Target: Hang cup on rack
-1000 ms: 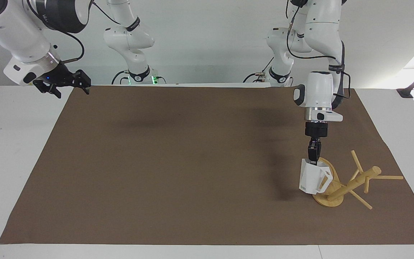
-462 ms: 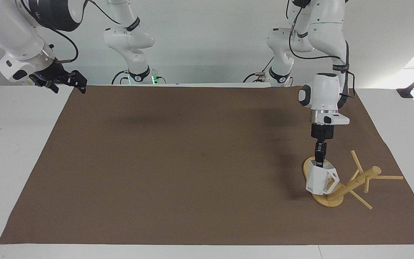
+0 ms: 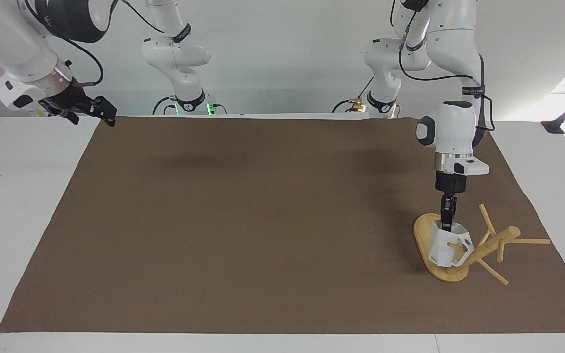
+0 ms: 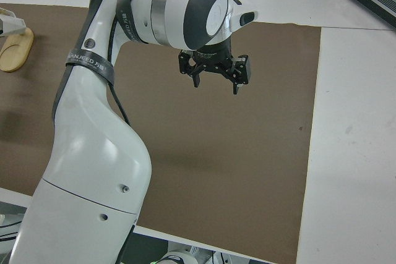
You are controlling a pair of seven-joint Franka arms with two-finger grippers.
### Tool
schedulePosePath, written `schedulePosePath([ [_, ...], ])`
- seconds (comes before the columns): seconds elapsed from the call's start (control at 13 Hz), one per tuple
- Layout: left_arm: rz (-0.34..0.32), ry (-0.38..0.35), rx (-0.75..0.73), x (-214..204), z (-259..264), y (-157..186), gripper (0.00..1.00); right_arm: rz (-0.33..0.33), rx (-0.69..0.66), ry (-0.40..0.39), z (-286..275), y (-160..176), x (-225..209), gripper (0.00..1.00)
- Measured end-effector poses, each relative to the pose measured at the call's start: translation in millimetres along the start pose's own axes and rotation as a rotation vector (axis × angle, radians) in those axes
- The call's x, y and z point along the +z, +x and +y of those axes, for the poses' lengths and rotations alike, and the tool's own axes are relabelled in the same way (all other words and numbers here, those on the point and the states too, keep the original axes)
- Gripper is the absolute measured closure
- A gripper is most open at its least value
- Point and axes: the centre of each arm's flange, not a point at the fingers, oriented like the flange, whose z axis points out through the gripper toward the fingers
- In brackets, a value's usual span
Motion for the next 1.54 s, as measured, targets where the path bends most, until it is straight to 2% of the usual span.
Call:
schedulePosePath([
  [0.31, -0.034, 0.064, -0.015, -7, 19, 25, 0.31, 0.006, 0.001, 0.000, -1, -2, -3, 0.00],
  [0.46, -0.081, 0.130, -0.023, -18, 22, 32, 0.07, 0.005, 0.001, 0.000, -1, -2, -2, 0.00],
  [0.54, -0.118, 0.175, -0.024, -30, 25, 34, 0.00, 0.005, 0.001, 0.000, -1, -2, -2, 0.00],
  [0.77, -0.238, 0.292, 0.049, -81, 35, 41, 0.00, 0.005, 0.000, 0.000, -1, -2, -2, 0.00],
  [1.08, -0.464, 0.414, 0.336, -151, 44, 50, 0.00, 0.005, 0.000, 0.000, -1, -2, -2, 0.00],
  [1.31, -0.597, 0.412, 0.576, -198, 50, 83, 0.00, 0.005, 0.000, 0.000, -2, -2, -2, 0.00],
  [1.54, -0.664, 0.361, 0.792, -221, 58, 117, 0.00, 0.005, 0.000, 0.000, -2, -2, -2, 0.00],
])
